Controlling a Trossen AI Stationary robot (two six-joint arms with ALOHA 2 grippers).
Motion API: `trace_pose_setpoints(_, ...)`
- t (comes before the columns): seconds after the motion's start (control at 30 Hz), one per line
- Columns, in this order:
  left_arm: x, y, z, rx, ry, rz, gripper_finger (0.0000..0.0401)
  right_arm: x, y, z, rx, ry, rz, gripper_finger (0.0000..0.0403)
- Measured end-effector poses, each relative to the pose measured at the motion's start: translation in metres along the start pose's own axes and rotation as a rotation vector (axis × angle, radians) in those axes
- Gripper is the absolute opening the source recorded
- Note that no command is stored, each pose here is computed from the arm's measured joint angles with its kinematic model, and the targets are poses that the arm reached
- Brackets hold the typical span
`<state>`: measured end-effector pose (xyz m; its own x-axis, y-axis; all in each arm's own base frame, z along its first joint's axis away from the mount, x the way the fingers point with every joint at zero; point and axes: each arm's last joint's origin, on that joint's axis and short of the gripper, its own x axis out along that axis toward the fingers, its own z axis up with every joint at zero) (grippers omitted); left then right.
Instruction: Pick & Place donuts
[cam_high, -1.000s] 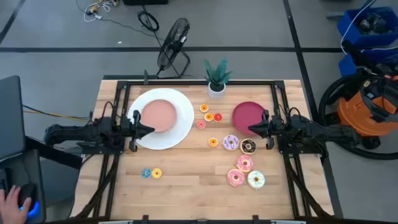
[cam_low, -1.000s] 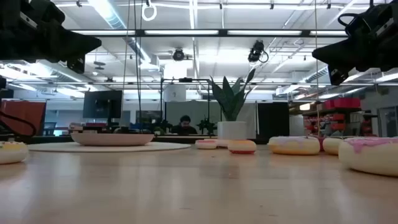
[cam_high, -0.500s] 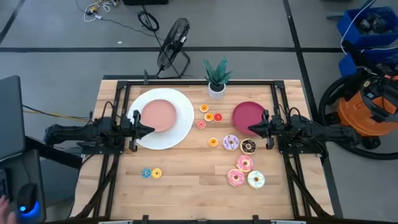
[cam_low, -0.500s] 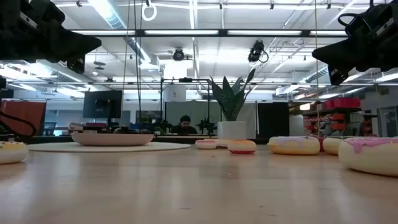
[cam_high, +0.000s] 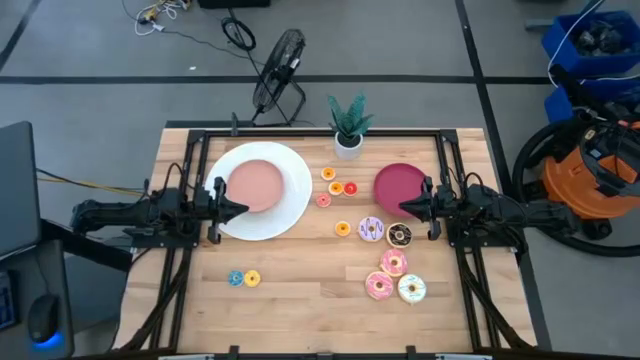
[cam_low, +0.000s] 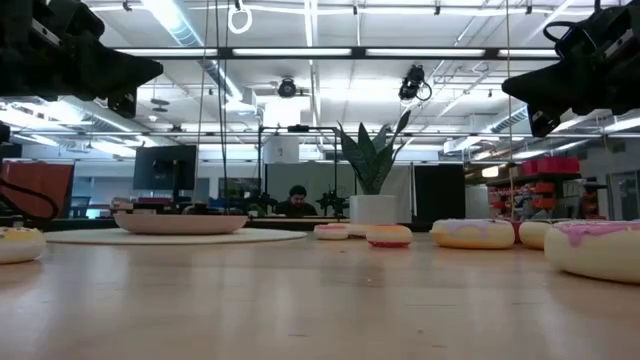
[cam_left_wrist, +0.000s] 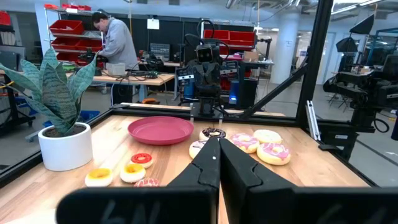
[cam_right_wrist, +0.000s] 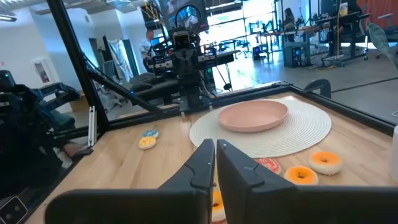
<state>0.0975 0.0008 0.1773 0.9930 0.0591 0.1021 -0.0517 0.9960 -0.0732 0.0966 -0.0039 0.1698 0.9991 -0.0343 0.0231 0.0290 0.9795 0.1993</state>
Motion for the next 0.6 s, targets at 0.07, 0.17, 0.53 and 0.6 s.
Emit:
trace_pose_setpoints(0.07, 0.0, 0.0, 0.0, 0.0, 0.0, 0.0, 0.0007, 0.0, 0.0, -0.0002, 0.0, 0.001, 0.0, 0.0029)
trace_pose_setpoints(0.17, 0.0, 0.0, -0.0001, 0.0, 0.0, 0.0, 0.0007, 0.0, 0.0, -0.0001, 0.0, 0.0, 0.0, 0.0029)
trace_pose_setpoints(0.53, 0.0, 0.0, 0.0, 0.0, 0.0, 0.0, 0.0007, -0.0004, -0.0042, 0.0042, 0.103, -0.074, -0.15, 0.0029)
trace_pose_setpoints(0.6, 0.0, 0.0, 0.0, -0.001, 0.0, 0.0, 0.0007, -0.001, -0.0061, 0.0068, 0.171, -0.125, -0.224, 0.0029)
